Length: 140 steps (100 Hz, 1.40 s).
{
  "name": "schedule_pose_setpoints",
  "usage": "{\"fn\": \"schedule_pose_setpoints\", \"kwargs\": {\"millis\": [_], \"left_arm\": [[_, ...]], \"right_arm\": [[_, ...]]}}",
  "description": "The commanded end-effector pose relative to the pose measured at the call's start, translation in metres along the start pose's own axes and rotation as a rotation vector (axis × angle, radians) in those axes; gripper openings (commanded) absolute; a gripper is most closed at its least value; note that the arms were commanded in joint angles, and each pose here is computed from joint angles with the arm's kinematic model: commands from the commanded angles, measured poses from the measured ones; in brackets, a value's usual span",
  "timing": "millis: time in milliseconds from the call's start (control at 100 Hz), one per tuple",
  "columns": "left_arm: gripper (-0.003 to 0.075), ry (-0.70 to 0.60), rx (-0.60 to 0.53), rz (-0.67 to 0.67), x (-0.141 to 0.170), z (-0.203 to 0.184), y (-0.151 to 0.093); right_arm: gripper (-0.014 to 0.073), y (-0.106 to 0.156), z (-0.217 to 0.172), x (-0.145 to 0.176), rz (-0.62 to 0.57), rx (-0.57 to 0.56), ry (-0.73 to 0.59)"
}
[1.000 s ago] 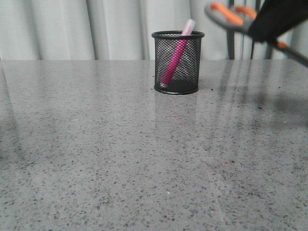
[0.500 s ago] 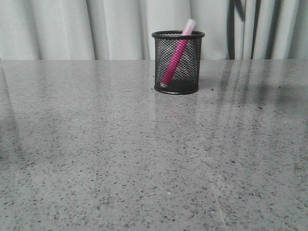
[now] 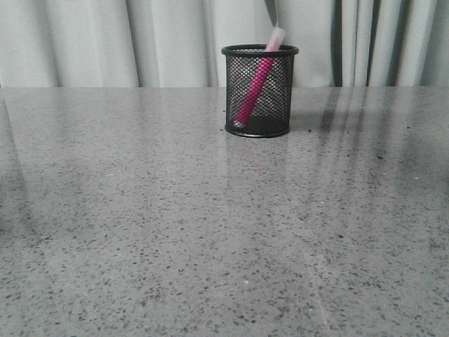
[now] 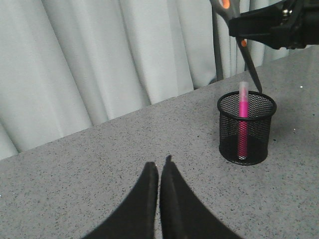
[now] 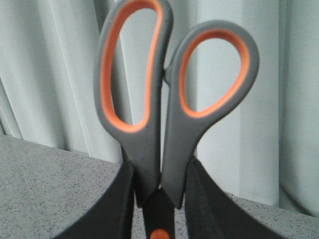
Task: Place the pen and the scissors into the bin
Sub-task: 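Lift the scissors with the right gripper and carry toward the cup, then lower the scissors blades-first into the mesh cup with the right gripper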
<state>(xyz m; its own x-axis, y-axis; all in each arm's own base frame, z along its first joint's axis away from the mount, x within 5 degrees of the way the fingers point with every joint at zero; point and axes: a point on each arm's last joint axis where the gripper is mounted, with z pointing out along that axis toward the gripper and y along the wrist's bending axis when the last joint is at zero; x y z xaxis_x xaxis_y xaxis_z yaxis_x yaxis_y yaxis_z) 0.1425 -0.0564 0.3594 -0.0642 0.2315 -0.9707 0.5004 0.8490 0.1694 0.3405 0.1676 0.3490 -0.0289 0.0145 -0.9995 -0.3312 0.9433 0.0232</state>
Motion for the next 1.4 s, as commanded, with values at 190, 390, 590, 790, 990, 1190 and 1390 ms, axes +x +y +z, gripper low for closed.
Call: {"fn": "schedule_pose_setpoints", "kwargs": {"millis": [190,390,590,790,990,1190,1390], "left_arm": [[-0.0019,-0.058,-0.042,-0.034,-0.012,-0.004,0.004],[-0.0019,-0.058,-0.042,-0.034,-0.012,-0.004,0.004],[-0.0019,-0.058,-0.042,-0.034,-0.012,-0.004,0.004],[-0.0019,-0.058,-0.042,-0.034,-0.012,-0.004,0.004],[-0.0019,-0.058,-0.042,-0.034,-0.012,-0.004,0.004],[-0.0019,-0.058,-0.042,-0.034,-0.012,-0.004,0.004],[-0.0019,-0.058,-0.042,-0.034,-0.012,-0.004,0.004]], "right_arm": [[-0.0076,-0.002,0.013,-0.001,-0.03,0.04,-0.078],[-0.0076,-0.002,0.01,0.021,-0.04,0.057,-0.052],[-0.0076,-0.005,0.005,0.041,-0.056,0.081,-0.031],[-0.0076,-0.003,0.003,0.052,-0.053,0.075,0.002],[-0.0076,0.0,0.002,0.054,-0.054,0.064,0.015],[-0.0076,0.0,0.002,0.054,-0.054,0.062,0.02],[0.0059,0.0,0.002,0.055,-0.053,0.058,0.027]]}}
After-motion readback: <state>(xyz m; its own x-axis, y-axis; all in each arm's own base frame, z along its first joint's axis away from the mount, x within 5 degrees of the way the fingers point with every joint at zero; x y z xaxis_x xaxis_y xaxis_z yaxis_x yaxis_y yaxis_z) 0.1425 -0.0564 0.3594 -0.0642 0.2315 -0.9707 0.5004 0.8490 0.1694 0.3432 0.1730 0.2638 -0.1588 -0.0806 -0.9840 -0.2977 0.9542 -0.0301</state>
